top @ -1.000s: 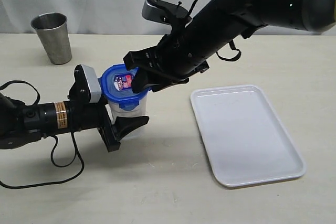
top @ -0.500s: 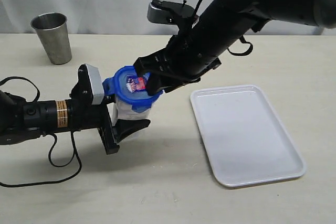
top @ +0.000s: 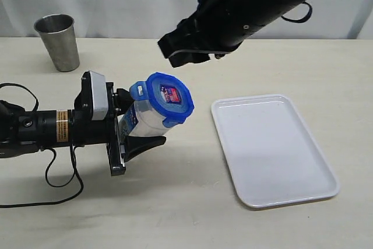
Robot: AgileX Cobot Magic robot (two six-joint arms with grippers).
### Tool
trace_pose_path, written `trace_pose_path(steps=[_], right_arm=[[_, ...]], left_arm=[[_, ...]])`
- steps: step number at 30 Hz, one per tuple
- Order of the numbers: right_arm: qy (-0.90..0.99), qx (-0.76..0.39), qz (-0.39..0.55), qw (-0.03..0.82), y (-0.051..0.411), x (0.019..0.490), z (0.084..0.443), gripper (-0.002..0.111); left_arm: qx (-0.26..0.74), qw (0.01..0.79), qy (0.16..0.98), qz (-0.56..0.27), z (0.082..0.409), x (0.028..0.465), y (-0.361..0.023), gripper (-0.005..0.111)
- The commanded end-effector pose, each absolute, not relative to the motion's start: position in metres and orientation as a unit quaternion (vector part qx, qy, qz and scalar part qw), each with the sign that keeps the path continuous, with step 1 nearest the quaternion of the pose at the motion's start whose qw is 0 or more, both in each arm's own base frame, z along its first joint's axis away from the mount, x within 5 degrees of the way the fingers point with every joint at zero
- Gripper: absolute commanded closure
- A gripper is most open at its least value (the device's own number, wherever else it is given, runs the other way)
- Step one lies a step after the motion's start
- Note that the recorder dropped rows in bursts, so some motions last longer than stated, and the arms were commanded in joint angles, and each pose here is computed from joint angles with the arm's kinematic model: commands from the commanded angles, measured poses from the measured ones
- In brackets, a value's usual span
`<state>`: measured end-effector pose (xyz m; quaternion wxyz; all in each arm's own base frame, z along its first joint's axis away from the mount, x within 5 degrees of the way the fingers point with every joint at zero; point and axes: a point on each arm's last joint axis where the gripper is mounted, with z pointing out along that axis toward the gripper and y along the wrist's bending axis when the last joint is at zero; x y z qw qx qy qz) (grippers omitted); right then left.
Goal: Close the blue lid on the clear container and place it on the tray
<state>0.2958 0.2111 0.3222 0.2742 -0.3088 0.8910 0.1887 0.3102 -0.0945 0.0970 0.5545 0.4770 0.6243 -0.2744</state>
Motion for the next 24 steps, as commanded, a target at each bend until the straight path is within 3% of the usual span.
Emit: trace_pose_path(steps=[1,6,10,17,24], right_arm=[[0.880,-0.339,0.149,0.297,0.240,0.271,0.327,0.073],[0.890,-0.315,0.001,0.330,0.259,0.257,0.317,0.073],[0.882,-0.322,0.045,0.341,0.281,0.248,0.317,0.061],[0.910,-0.303,0.008,0.284,0.302,0.268,0.299,0.071],[0.920,-0.301,-0.013,0.250,0.301,0.268,0.288,0.071]], left_arm=[[0.468,0.572,0.615,-0.276,0.104,0.312,-0.094,0.107],[0.468,0.573,0.615,-0.274,0.104,0.313,-0.094,0.107],[0.470,0.574,0.613,-0.271,0.104,0.313,-0.094,0.107],[0.474,0.574,0.610,-0.270,0.104,0.312,-0.094,0.107],[0.473,0.575,0.611,-0.270,0.104,0.313,-0.094,0.107]])
